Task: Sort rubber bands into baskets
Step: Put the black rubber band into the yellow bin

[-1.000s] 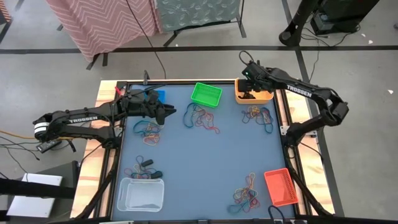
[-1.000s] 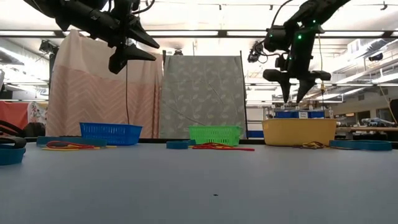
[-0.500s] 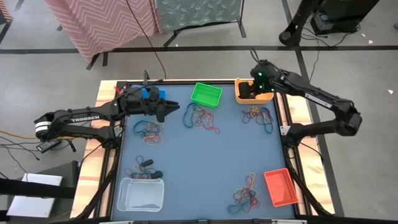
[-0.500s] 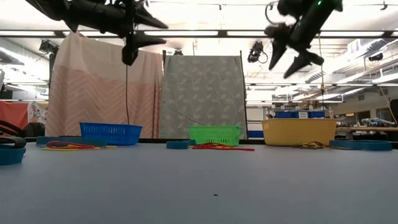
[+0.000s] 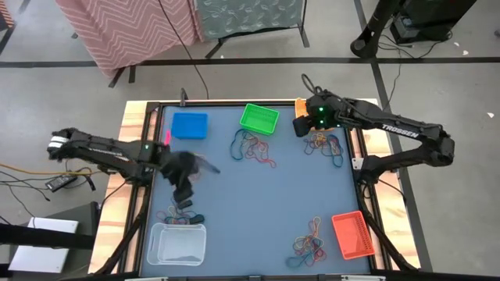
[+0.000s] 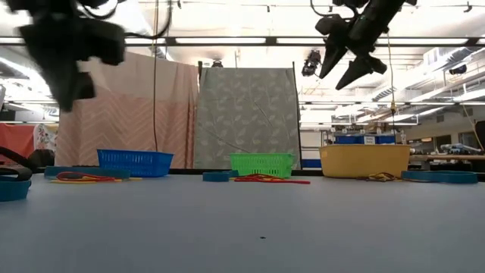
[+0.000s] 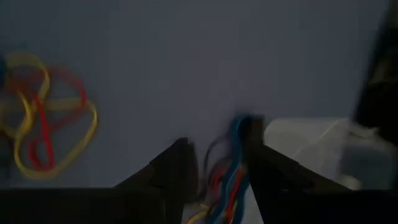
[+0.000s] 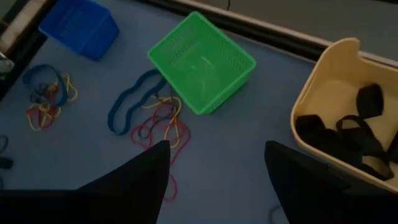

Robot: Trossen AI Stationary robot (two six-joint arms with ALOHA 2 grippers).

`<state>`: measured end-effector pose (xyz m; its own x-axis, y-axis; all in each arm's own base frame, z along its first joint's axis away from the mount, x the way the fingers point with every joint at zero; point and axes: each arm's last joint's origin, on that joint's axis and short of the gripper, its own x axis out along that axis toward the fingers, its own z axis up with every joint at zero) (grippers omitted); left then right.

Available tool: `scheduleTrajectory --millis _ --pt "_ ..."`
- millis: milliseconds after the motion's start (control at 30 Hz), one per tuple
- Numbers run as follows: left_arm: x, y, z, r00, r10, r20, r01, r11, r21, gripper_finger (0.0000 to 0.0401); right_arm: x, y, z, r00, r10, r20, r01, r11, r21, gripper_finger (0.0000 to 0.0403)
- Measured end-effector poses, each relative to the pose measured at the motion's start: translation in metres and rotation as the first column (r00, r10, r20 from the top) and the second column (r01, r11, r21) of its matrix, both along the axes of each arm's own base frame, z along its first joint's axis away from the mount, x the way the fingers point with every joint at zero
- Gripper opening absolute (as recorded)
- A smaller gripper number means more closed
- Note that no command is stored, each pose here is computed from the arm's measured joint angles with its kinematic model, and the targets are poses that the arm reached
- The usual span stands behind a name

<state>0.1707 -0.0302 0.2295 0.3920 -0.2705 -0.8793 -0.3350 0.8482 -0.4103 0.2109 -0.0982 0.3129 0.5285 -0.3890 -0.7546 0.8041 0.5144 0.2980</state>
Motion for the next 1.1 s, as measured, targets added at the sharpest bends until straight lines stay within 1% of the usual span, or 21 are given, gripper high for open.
scheduleTrajectory --millis 67,133,233,333,500,633,733,867,1100 --pt "-0.004 -0.012 -0.005 1.0 -0.004 -0.028 0.004 1.0 0.018 0.0161 0.004 0.0 -0.004 1.0 0.008 -0.017 -0.008 1.0 0.01 0.0272" --pt "-0.007 -0.02 -0.007 0.999 -0.016 -0.031 0.017 0.999 0.035 0.0166 0.008 0.0 -0.008 0.999 0.015 -0.033 -0.014 1.0 0.018 0.0273" --pt "-0.008 -0.026 -0.012 0.999 -0.003 -0.049 0.007 0.997 0.076 0.0181 0.013 0.0 -0.012 0.998 0.03 -0.051 -0.029 0.999 0.028 0.0272" --pt "-0.006 -0.028 -0.016 0.997 -0.004 -0.08 0.011 0.995 0.097 0.0205 0.015 0.0 -0.015 0.997 0.038 -0.061 -0.036 0.999 0.032 0.027" --pt "0.003 -0.031 -0.03 0.988 0.002 -0.156 0.017 0.992 0.121 0.0254 0.016 0.0 -0.016 0.997 0.04 -0.066 -0.038 0.999 0.033 0.027" --pt "0.011 -0.034 -0.046 0.969 0.009 -0.247 0.029 0.988 0.15 0.0293 0.016 0.0 -0.016 0.997 0.041 -0.067 -0.039 0.999 0.033 0.0269" --pt "0.016 -0.036 -0.058 0.954 0.019 -0.3 0.031 0.987 0.161 0.0314 0.016 0.0 -0.016 0.997 0.041 -0.067 -0.039 0.999 0.033 0.0268" --pt "0.023 -0.039 -0.069 0.939 0.034 -0.343 0.02 0.988 0.154 0.0326 0.016 0.0 -0.016 0.997 0.041 -0.067 -0.039 0.999 0.033 0.0268" --pt "0.031 -0.042 -0.084 0.927 0.044 -0.373 0.017 0.987 0.158 0.0327 0.016 0.0 -0.016 0.997 0.041 -0.067 -0.039 0.999 0.033 0.0269"
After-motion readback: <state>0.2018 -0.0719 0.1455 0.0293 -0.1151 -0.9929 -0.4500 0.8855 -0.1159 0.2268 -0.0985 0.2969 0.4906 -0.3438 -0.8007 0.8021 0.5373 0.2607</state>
